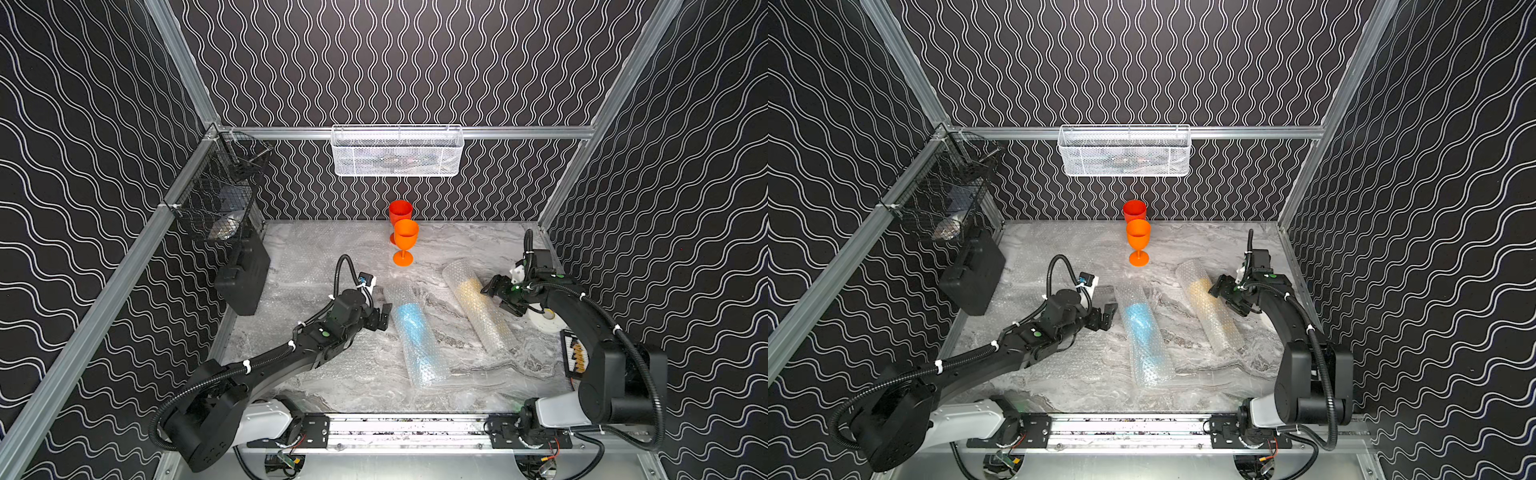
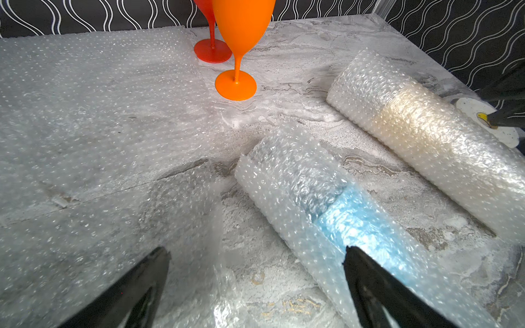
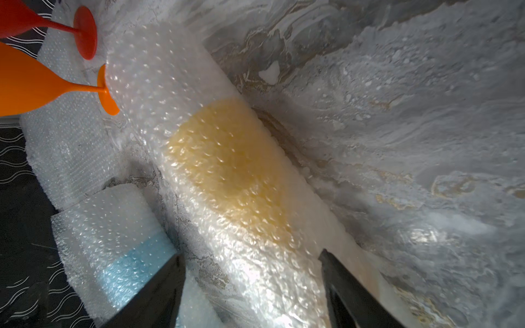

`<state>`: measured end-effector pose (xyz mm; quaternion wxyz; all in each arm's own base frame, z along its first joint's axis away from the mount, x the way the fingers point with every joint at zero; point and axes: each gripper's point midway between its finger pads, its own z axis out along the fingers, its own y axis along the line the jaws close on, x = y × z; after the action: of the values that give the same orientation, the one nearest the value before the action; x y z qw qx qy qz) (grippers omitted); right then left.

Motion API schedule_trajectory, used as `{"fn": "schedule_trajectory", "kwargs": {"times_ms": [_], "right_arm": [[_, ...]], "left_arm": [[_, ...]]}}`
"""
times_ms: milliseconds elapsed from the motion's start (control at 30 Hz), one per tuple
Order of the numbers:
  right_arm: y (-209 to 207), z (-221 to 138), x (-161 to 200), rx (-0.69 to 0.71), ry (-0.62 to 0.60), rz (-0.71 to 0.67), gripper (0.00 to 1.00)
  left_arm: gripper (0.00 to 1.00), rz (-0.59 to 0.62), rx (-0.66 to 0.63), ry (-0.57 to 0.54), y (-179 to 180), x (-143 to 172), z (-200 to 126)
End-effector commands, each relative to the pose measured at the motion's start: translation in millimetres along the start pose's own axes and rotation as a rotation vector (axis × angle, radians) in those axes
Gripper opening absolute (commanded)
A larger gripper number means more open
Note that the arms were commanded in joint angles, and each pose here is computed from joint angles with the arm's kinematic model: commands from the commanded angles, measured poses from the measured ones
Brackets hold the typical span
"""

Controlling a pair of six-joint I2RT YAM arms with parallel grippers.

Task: Unpack wine glasses from bubble wrap
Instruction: Move the bubble wrap to the center of the board.

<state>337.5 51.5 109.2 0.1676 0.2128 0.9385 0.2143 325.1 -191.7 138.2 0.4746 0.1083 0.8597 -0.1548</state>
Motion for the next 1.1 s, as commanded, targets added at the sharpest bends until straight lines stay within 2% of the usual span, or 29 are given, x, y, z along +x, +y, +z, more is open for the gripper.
{"fn": "schedule_trajectory", "kwargs": {"times_ms": [0,267,433,500,600,733,800,900,1067], "right_arm": [[13.1,5.0,8.6,-0.065,0.038,-0.013,0.76],[55.4,13.1,37.6,-0.113,0.084,-0.084,0.76],[98.8,7.7,61.9,-0.248,0.138,-0.105,0.76],[104.4,-0.1,62.1,-0.273,0.133,-0.11,0.76],[98.0,-14.2,47.9,-0.223,0.064,-0.141,0.76],[73.7,-22.3,18.3,-0.248,0.017,-0.047,0.76],[62.8,-18.9,13.5,-0.196,0.007,-0.051,0.76],[57.8,-9.4,17.6,-0.156,0.029,-0.08,0.74],[54.5,13.4,39.3,0.026,0.074,-0.228,0.75]], "left_arm": [[0.99,-0.02,0.018,-0.016,-3.8,-6.6,1.3],[0.99,-0.069,0.094,-0.016,-21.4,-15.9,4.8],[0.99,-0.065,0.16,-0.007,-50.8,-32.8,8.5],[0.99,-0.058,0.183,0.007,-64.2,-37.6,10.3],[0.98,-0.063,0.216,0.036,-83.6,-41.2,15.3],[0.98,-0.062,0.238,0.077,-106.5,-39.6,24.4],[0.98,-0.051,0.235,0.115,-115.2,-36.2,31.8],[0.98,-0.021,0.24,0.164,-129.2,-29.8,41.5],[0.98,-0.035,0.25,0.174,-137.1,-28.1,50.0]]}}
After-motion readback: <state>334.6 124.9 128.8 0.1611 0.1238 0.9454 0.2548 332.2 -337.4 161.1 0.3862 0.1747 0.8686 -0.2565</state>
